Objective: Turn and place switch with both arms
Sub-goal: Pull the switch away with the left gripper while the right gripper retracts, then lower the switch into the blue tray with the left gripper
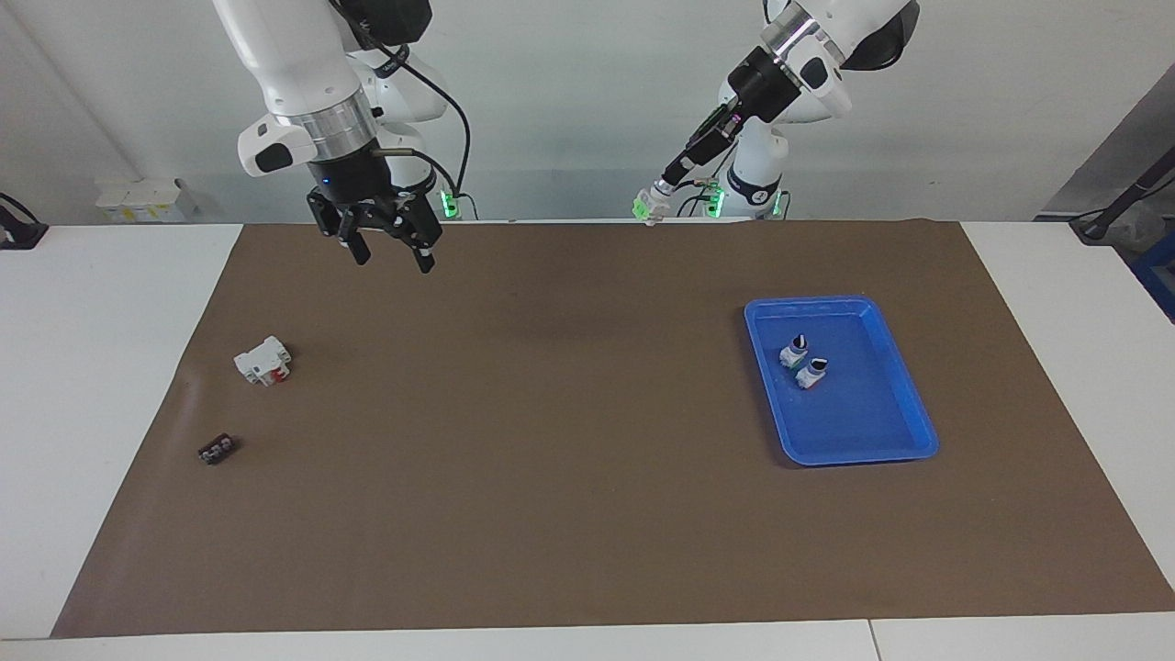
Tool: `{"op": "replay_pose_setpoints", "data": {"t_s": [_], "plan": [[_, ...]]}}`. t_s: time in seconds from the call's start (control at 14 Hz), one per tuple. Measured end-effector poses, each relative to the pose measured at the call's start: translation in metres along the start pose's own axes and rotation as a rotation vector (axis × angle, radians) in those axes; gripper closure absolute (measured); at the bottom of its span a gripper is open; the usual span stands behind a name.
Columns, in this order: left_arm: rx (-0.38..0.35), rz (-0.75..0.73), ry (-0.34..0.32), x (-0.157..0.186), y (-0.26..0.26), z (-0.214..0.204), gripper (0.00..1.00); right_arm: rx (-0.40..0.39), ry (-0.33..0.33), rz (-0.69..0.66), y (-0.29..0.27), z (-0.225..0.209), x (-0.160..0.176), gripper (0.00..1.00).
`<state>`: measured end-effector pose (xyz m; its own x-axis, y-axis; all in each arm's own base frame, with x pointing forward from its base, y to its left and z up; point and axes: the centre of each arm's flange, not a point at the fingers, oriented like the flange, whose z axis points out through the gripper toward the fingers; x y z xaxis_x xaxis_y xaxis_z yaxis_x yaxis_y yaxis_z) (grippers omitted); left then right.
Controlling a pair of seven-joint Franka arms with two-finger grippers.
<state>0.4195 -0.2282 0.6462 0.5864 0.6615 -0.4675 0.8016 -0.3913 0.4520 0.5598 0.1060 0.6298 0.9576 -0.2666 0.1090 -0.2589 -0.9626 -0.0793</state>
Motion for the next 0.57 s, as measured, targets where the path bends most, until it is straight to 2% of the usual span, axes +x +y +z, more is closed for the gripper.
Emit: {"op": "replay_pose_setpoints", "data": {"t_s": [0.14, 0.29, 0.43, 0.57], "plan": [[0.042, 0.148, 0.026, 0.011, -0.013, 0.004, 0.89, -0.054, 0.003, -0.075, 0.017, -0.004, 0.003, 0.0], [0.092, 0.314, 0.067, 0.029, -0.022, 0.002, 0.89, -0.066, 0.008, -0.114, 0.043, -0.011, 0.011, 0.0], [0.156, 0.491, 0.103, 0.056, -0.034, 0.001, 0.89, -0.081, 0.007, -0.129, 0.066, -0.014, 0.017, 0.0], [0.225, 0.648, 0.125, 0.087, -0.049, 0.002, 0.89, -0.112, -0.023, -0.128, 0.085, -0.016, 0.019, 0.0]]}}
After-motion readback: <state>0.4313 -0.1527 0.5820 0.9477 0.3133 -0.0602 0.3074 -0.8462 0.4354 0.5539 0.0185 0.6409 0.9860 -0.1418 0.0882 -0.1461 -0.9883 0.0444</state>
